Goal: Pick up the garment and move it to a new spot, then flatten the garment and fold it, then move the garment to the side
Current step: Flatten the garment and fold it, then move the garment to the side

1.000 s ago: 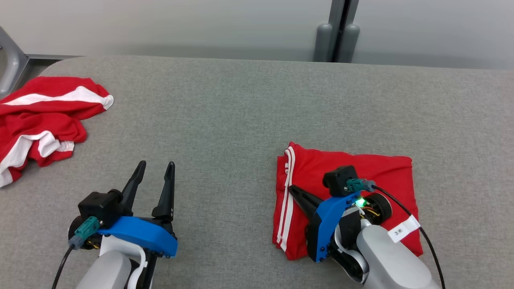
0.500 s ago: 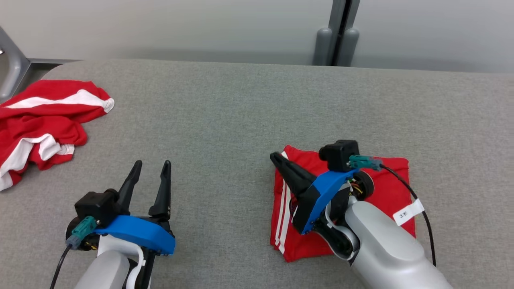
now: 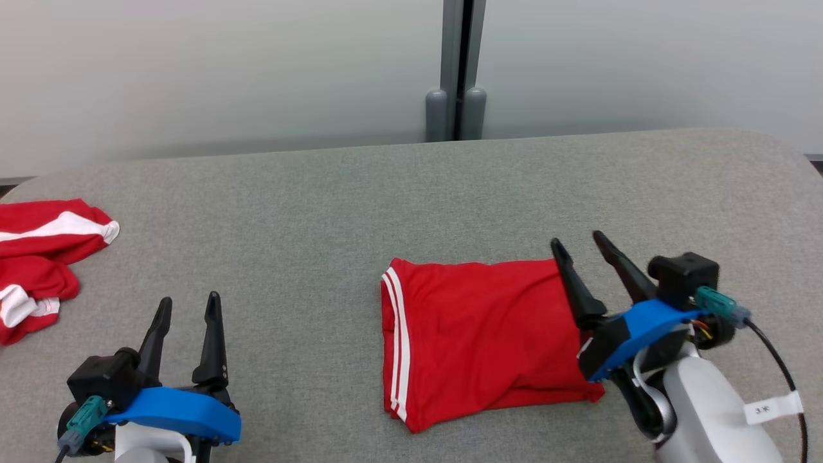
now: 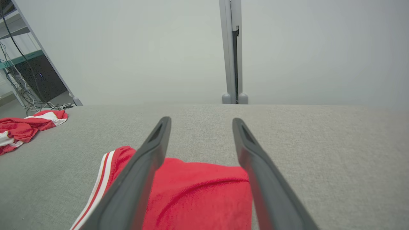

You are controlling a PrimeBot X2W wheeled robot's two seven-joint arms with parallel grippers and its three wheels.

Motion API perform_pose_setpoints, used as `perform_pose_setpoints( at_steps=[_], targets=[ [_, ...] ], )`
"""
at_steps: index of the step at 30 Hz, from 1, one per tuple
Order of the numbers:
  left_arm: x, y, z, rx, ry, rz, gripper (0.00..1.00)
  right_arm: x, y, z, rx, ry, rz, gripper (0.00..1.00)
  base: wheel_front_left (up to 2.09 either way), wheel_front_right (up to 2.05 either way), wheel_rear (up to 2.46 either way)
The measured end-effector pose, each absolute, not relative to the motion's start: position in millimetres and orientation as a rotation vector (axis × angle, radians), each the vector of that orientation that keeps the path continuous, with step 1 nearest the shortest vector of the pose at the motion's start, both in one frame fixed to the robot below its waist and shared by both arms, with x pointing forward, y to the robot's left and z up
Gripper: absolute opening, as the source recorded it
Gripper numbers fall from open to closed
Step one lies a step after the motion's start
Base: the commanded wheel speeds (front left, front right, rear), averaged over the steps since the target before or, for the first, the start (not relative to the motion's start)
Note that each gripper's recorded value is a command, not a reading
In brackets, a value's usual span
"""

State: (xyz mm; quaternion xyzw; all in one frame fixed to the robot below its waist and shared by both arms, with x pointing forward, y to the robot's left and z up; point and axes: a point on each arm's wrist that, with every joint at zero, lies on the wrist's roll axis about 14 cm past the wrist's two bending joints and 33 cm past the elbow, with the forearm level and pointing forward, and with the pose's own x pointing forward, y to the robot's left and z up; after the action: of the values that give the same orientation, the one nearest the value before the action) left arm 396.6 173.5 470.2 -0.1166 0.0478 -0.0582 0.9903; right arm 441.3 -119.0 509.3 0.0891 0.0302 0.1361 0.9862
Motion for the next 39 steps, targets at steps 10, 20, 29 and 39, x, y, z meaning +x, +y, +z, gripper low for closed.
perform_pose_setpoints(
  at_steps=[10,20,29,39],
  targets=[
    [383.3,172.9,477.3,-0.217,0.078,-0.111,1.0,403.5,-195.3,520.4,0.108,0.045,0.066,1.0,0.0,0.0,0.0],
    [372.9,176.4,484.8,-0.221,0.058,-0.092,1.0,378.3,-189.0,503.6,0.104,0.068,0.062,1.0,0.0,0.0,0.0],
    [371.2,177.6,477.8,-0.23,0.087,-0.08,1.0,375.3,-189.8,500.9,0.121,0.079,0.052,1.0,0.0,0.0,0.0],
    [372.8,175.4,474.5,-0.234,0.101,-0.082,1.0,378.8,-184.1,495.6,0.136,0.104,0.063,1.0,0.0,0.0,0.0]
  ],
)
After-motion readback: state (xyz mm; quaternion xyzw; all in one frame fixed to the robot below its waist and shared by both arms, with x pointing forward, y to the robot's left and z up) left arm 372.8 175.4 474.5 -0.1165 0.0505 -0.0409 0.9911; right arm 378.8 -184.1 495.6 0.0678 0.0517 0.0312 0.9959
